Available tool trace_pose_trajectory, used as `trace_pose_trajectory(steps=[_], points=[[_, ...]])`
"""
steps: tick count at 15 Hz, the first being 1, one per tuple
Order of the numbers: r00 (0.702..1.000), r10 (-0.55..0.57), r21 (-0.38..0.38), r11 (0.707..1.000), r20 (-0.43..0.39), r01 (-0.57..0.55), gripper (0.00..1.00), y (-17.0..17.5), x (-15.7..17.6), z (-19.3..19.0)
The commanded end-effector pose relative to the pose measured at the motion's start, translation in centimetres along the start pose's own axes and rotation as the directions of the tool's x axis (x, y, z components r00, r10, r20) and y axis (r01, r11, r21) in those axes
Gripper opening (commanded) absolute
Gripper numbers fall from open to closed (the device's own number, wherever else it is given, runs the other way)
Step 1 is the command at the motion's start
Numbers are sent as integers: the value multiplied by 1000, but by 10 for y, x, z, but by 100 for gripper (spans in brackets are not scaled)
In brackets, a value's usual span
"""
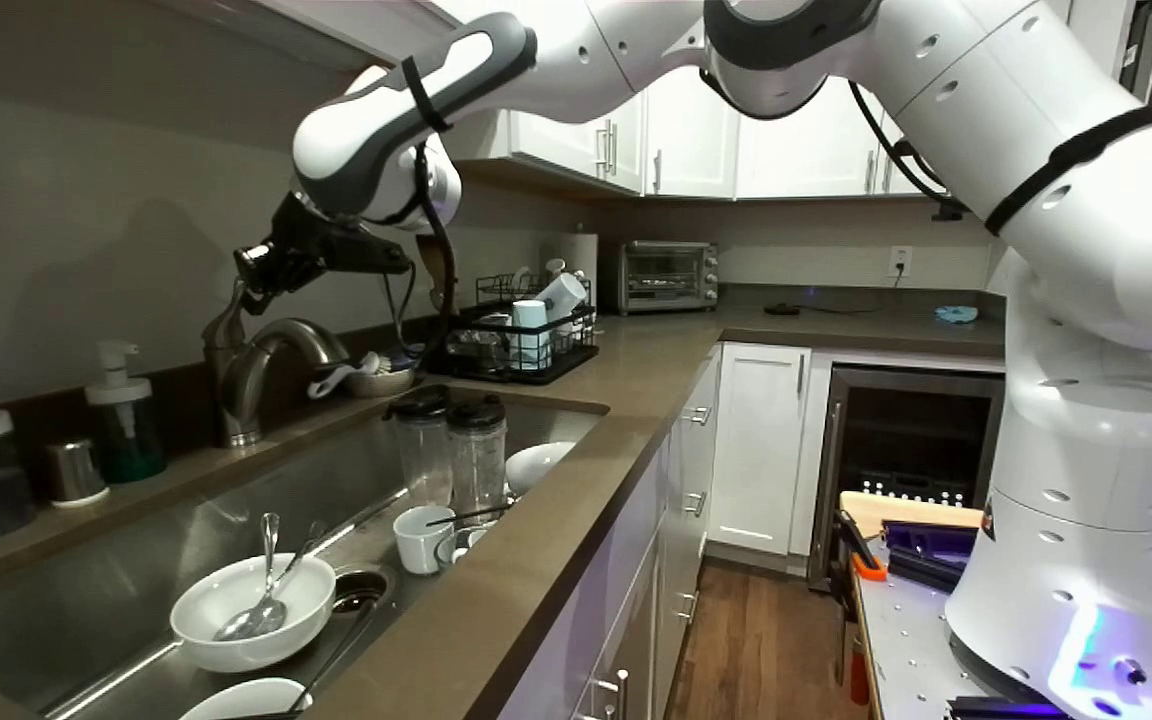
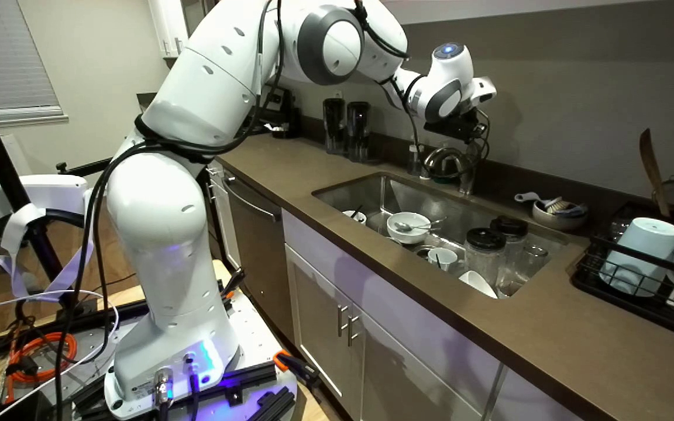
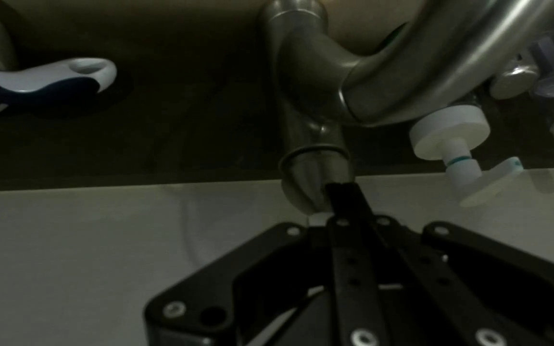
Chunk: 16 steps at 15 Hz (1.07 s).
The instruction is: Open the faucet of the sink.
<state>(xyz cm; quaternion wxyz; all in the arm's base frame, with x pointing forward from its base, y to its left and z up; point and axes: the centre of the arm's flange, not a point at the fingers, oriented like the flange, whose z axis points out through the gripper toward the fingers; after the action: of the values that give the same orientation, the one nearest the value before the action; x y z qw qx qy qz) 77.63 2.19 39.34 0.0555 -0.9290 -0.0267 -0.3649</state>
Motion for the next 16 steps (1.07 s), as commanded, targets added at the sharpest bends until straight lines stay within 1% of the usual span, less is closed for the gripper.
trace_pose_trajectory(steps=[1,3,9,16], points=[[1000,17,-4,1000,-25,-17,3,-1,13,-1],[999,25,2,1000,-34,-25,3,-1,13,-1],[995,26,-8,1000,-97,-27,3,-4,13,2],[980,32,-23,999,-197,-38,3,-6,10,4]])
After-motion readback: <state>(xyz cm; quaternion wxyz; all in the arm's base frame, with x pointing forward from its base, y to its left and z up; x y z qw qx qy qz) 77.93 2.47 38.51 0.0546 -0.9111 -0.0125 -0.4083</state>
